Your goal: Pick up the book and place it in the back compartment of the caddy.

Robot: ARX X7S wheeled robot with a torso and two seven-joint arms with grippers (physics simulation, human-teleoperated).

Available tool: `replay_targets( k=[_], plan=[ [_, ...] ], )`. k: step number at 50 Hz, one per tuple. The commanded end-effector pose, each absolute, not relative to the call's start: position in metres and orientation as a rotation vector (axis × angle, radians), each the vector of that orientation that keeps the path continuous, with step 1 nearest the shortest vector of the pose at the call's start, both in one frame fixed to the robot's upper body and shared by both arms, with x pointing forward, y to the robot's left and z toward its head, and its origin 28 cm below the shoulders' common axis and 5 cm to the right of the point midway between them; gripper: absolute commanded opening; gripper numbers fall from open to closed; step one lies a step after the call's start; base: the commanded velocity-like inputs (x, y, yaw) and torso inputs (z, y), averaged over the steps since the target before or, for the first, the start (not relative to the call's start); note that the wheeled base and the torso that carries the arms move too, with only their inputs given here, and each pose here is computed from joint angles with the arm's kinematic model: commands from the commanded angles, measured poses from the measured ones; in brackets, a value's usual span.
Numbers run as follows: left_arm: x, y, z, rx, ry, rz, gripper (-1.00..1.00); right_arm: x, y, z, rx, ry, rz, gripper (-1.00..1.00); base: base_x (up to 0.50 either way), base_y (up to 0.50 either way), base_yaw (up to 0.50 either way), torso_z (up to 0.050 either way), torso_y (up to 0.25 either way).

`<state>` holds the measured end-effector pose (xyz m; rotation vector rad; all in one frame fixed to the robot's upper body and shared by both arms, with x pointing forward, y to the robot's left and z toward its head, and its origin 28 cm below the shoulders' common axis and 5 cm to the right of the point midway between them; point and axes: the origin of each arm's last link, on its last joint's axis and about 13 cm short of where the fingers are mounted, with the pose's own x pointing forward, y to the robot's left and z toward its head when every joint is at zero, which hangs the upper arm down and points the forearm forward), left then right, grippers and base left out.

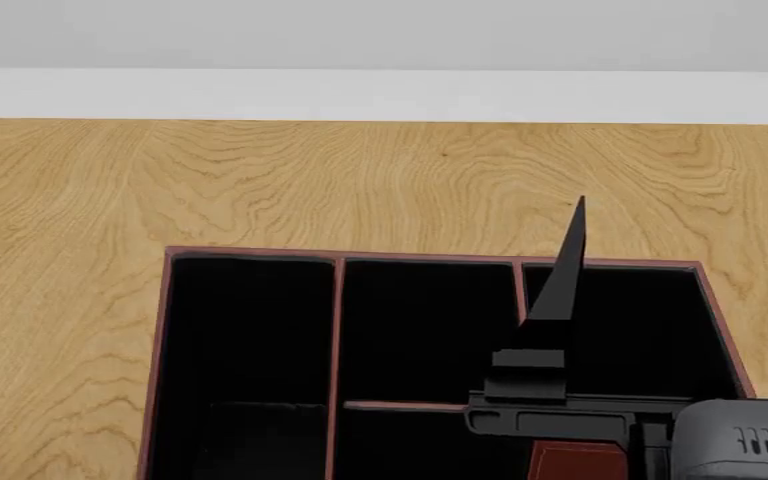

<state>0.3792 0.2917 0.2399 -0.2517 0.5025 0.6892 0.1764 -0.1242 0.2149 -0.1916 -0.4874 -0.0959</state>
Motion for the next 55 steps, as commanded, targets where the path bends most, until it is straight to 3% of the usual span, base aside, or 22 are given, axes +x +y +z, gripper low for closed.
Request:
replay_targets(
  k=[1,55],
  plan=[
    [0.379,0.294,0.225,-0.273,0.542,0.71,1.0,0.176,-0.124,0.215,-0.187,-0.489,-0.096,1.0,0.0,0.0,0.0,0.0,0.0],
    [0.382,0.295,0.16,-0.309,0.709,0.777,1.0,0.172,-0.125,0.215,-0.172,-0.494,-0.098,1.0,0.0,0.0,0.0,0.0,0.0]
  ],
)
